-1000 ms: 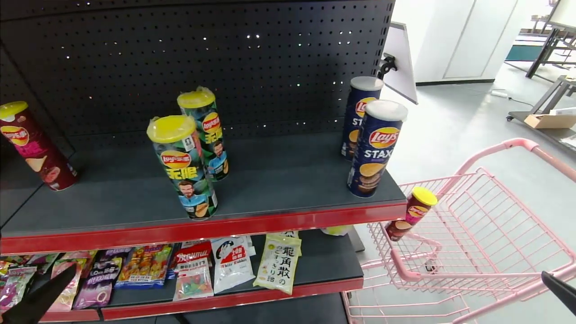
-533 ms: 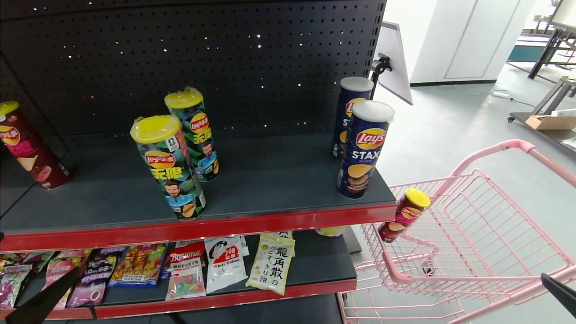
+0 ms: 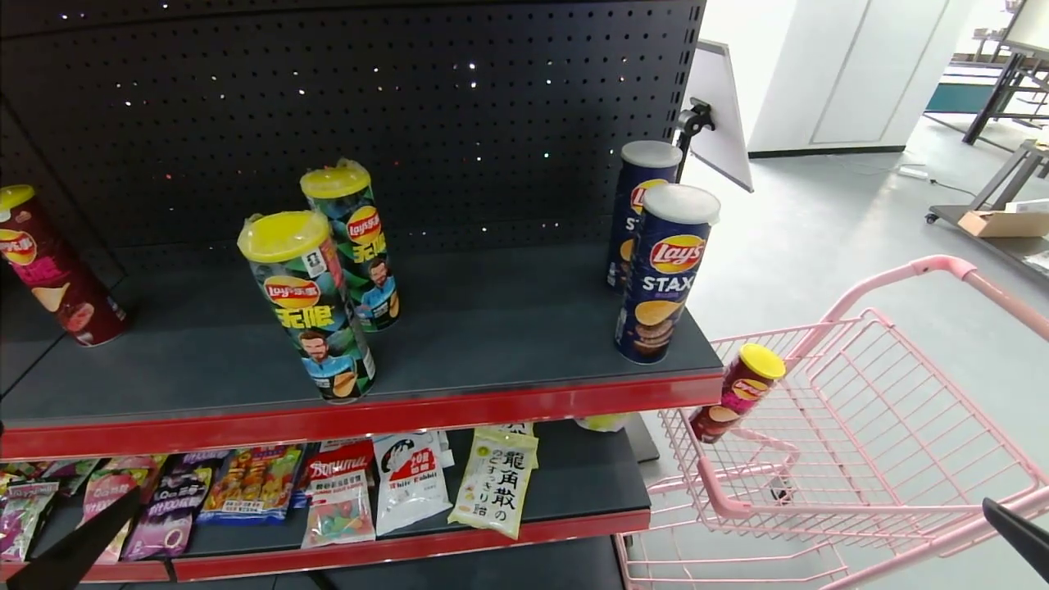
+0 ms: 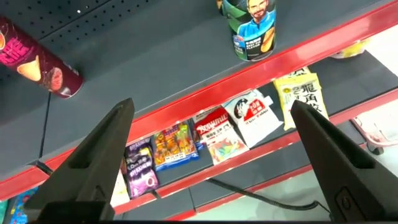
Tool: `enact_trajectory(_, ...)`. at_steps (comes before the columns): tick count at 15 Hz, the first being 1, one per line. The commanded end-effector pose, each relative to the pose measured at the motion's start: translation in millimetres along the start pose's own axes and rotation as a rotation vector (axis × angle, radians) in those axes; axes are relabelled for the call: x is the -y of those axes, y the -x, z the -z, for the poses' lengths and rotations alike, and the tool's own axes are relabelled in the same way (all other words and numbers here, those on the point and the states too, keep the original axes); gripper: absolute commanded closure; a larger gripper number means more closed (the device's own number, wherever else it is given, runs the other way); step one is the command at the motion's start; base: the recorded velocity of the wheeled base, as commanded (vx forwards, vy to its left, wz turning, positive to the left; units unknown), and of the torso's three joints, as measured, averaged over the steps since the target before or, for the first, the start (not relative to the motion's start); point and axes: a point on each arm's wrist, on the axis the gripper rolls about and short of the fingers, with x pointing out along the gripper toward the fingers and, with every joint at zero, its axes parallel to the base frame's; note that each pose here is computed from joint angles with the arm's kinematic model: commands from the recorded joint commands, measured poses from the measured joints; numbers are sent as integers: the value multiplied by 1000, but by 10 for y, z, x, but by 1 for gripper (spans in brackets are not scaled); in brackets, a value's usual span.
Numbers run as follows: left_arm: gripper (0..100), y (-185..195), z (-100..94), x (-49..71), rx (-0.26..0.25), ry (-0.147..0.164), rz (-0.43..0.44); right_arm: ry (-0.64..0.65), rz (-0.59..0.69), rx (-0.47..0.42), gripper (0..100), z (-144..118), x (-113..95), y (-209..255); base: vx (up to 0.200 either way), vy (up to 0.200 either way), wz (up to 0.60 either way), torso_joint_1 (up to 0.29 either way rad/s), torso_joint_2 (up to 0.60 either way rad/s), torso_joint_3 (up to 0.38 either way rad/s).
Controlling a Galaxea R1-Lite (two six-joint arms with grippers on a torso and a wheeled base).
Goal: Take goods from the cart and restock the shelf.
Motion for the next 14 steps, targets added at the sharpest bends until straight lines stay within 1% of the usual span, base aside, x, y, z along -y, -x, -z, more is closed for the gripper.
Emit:
enact_trajectory(1,0,-5,-1,1,-2,0,0,0,-2,-1,0,-4,1,-4,0,0,0,0,0,0)
enact_trajectory(4,0,-5,-1,1,-2,-6,0,2,-1,-1,0,0,0,-3,0,0,-600,1,2,4)
enact_trajectory(9,0,-2,-1,0,-1,-6,0,2,-1,-1,0,-6,2,-7,0,0,-600,1,4,0)
enact_trajectory(13,0,16,-1,-2,9,-8,1,2,0,-12,0,-2,4,-26,0,0,0,0,0,0)
enact_trajectory(14,0,28,-1,-2,17,-17,5,2,0,-14,0,4,3,-24,0,0,0,0,0,0)
